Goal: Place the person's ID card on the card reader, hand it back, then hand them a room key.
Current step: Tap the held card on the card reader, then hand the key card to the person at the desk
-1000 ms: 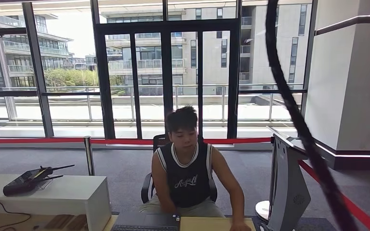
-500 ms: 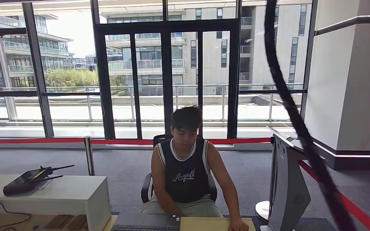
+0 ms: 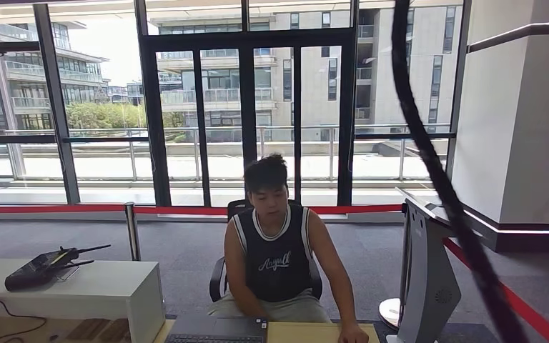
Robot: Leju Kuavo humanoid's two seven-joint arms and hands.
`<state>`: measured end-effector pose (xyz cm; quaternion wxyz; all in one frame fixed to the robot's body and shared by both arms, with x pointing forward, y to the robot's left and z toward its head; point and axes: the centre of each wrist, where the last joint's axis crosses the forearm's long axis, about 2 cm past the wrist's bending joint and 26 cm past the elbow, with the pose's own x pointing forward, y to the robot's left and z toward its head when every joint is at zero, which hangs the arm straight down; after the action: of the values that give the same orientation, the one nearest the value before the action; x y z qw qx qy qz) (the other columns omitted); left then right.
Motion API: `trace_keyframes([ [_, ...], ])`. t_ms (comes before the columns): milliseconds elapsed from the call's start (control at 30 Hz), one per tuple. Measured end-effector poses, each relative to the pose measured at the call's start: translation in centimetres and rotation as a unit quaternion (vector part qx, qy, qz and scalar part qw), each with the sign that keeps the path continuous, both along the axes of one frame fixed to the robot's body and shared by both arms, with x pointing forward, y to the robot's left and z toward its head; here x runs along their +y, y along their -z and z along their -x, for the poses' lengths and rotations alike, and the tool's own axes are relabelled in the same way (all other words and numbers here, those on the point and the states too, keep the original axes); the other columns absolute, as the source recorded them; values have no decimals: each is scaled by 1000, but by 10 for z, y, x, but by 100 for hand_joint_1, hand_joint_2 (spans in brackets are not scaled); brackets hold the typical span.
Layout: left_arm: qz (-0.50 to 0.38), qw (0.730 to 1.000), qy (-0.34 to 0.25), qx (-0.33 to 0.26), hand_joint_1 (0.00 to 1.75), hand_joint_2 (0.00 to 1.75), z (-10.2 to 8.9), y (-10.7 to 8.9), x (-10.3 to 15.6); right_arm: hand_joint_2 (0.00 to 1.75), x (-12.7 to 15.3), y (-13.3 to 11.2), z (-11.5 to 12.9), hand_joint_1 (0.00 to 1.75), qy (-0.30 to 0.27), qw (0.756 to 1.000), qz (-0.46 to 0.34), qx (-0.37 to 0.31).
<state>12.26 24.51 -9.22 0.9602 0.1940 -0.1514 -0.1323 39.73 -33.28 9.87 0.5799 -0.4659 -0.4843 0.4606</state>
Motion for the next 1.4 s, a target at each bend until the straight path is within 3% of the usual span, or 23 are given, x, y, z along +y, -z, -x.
trace_keyframes([
  [600, -2, 1000, -13, 3, 0, 175, 6, 2, 2, 175, 6, 15, 9, 175, -3, 999, 4, 35],
  [900, -2, 1000, -14, 5, 0, 175, 9, 3, 2, 175, 10, 9, 6, 175, 0, 999, -28, -18],
  [1033, -3, 1000, -15, 5, 0, 175, 10, 3, 2, 175, 11, -14, -10, 175, 5, 997, -47, -69],
  [1400, -3, 1000, -12, 12, 0, 175, 8, 2, 1, 175, 19, -108, -60, 175, -6, 984, -52, -173],
])
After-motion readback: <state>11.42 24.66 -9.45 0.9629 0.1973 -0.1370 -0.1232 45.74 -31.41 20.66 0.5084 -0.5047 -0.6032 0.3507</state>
